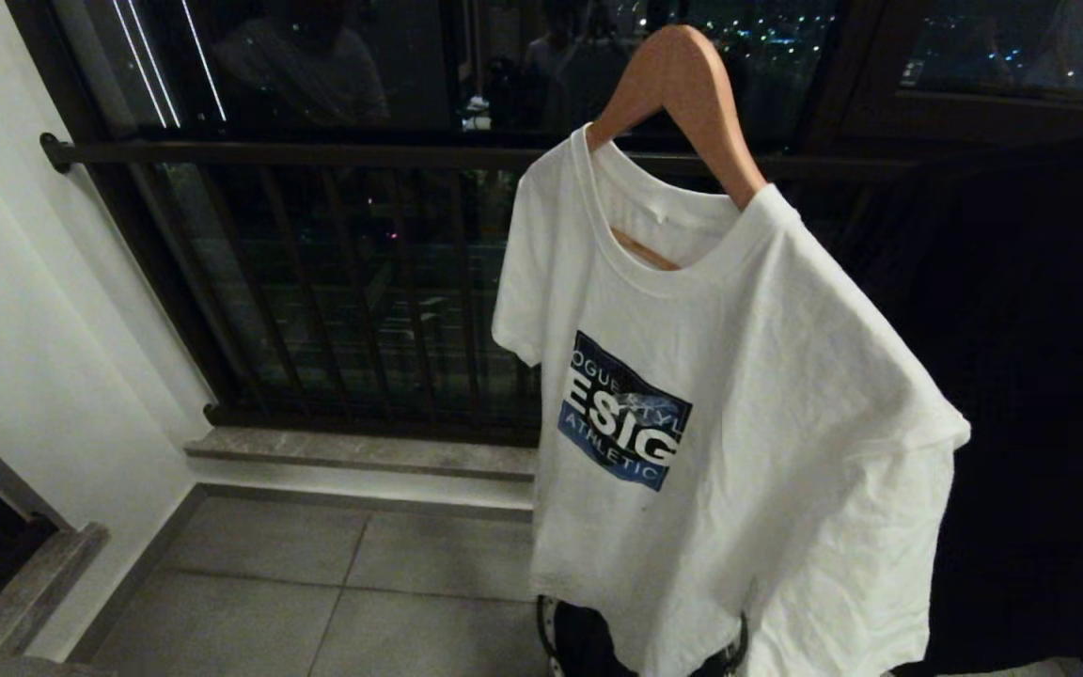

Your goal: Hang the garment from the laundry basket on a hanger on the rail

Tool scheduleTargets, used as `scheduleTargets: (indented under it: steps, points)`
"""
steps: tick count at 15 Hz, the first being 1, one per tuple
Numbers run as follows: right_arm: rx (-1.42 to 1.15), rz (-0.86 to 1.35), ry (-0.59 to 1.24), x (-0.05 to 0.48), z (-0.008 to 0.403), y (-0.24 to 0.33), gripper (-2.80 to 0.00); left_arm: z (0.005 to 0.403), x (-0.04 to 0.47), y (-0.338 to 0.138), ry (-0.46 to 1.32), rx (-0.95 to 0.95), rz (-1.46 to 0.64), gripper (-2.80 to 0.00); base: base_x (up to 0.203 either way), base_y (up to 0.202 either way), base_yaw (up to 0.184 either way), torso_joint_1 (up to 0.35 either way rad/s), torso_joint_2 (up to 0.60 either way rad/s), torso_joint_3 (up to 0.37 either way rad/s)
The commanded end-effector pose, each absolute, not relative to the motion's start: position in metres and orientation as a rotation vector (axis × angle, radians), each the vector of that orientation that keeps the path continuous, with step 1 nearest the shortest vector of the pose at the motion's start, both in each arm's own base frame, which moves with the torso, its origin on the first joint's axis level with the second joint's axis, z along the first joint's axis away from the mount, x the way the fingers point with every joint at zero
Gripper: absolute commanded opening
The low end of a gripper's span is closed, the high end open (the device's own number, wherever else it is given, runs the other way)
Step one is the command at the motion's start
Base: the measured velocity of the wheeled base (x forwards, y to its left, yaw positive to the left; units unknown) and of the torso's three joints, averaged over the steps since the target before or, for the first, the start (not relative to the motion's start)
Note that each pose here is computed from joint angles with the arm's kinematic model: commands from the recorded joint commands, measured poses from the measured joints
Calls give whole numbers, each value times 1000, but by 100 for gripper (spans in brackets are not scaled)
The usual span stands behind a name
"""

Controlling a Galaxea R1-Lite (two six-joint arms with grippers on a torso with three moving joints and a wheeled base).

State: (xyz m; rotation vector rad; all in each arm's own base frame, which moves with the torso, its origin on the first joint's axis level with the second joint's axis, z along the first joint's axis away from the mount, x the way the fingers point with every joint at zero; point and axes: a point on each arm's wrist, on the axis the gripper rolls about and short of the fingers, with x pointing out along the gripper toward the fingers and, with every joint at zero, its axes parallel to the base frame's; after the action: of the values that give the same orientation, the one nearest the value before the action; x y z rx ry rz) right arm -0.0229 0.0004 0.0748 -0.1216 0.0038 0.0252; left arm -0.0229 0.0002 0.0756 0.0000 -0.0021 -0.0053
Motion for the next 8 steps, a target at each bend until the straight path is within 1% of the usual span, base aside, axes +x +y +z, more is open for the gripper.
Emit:
scheduleTargets:
  steps: [1,8]
  points:
    - [-123,27,6,-23,75,0,-280,76,-23,0,-2,0,-5,-280,0,0,0,0,0,0]
    - [-123,27,6,-23,75,0,-280,76,-23,0,-2,0,-5,-280,0,0,0,0,0,0]
